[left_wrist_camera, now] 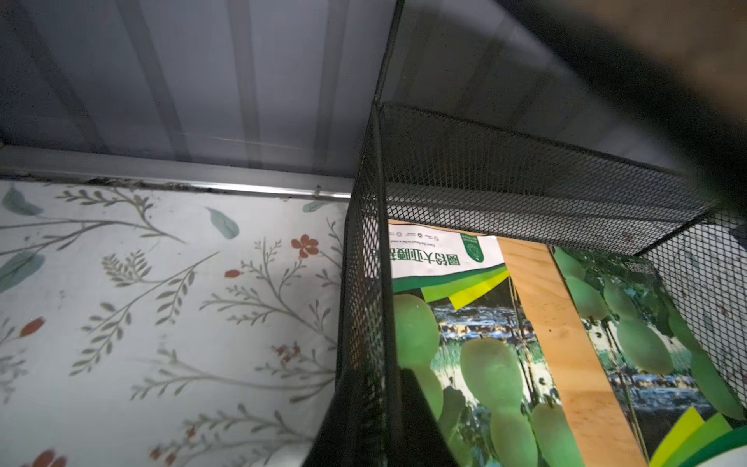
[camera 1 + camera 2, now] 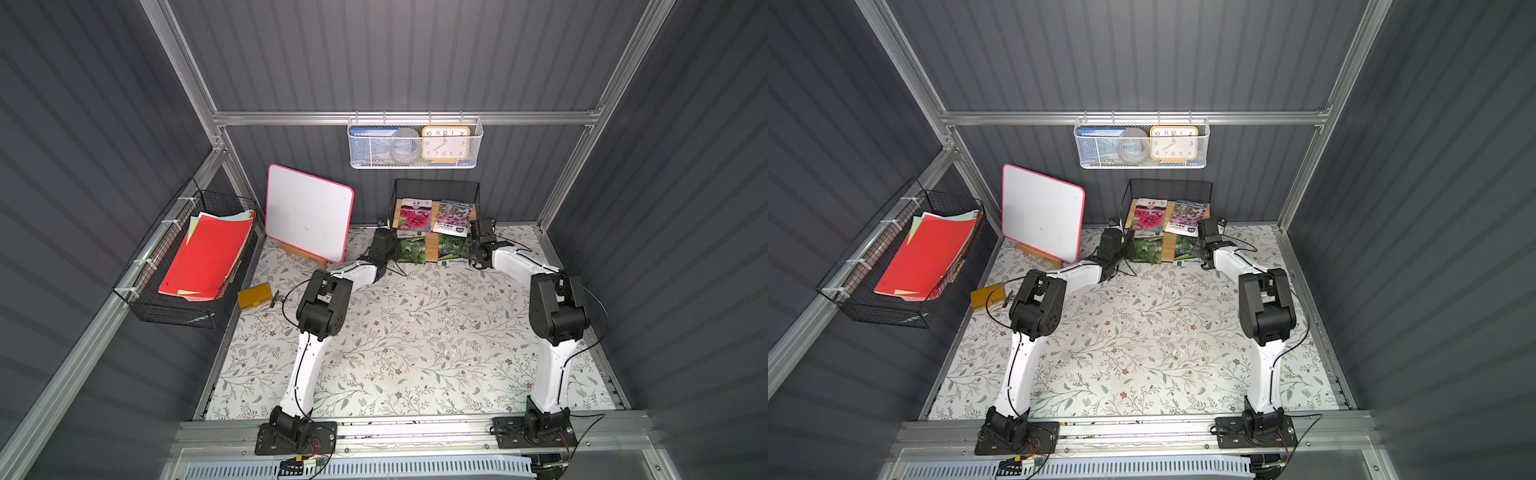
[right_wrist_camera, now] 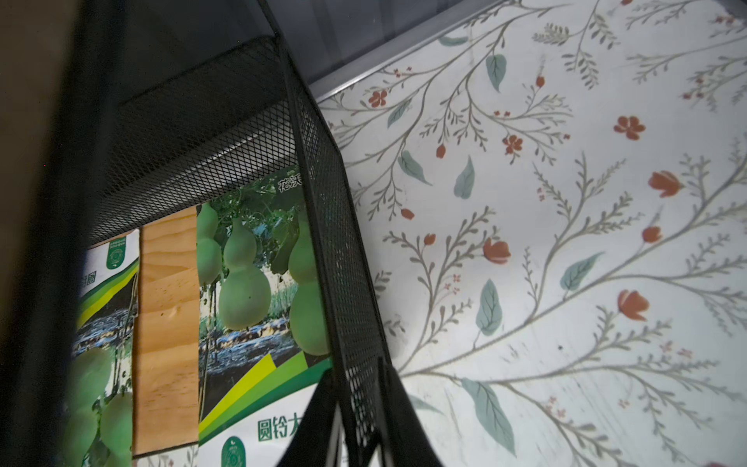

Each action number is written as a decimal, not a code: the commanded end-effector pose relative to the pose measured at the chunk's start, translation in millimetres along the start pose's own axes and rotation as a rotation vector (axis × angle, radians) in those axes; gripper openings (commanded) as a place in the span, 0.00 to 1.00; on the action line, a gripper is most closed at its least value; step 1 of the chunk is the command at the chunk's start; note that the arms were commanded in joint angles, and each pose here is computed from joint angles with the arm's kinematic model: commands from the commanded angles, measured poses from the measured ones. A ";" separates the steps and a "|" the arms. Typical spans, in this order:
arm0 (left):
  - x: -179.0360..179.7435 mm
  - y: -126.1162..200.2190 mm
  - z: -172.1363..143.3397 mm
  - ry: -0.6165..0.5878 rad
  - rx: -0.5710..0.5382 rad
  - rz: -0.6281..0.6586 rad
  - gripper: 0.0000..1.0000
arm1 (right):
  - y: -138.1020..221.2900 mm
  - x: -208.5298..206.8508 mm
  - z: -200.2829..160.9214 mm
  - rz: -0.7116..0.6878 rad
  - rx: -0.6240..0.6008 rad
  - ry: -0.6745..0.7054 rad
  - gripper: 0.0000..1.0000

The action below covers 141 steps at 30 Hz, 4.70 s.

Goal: Take the seed bag off the shelf
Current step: Move the shelf to the center of the board.

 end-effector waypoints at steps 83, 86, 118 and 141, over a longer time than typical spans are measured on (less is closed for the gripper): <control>-0.3 118.4 -103.4 0.182 0.024 0.030 0.49 | 32.9 35.0 -180.0 -0.013 0.287 0.213 0.00; -2.3 113.6 -102.9 0.158 0.021 0.029 0.49 | 32.0 35.2 -180.3 -0.012 0.289 0.212 0.00; -10.4 132.1 -74.3 0.129 -0.043 0.041 0.65 | 55.2 35.1 -169.6 0.051 0.254 0.239 0.78; 16.3 117.1 -46.1 0.059 -0.109 0.147 0.68 | 151.9 7.3 -165.8 0.210 0.137 0.272 0.78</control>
Point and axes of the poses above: each gripper's point midway between its finger pads, its own y axis back along the fingers, its own x axis along the line the jaws close on, z = x × y, the point moved 3 cm from there along y, back along the fingers, and after that the axes turned 15 degrees about y, right-handed, at the moved point
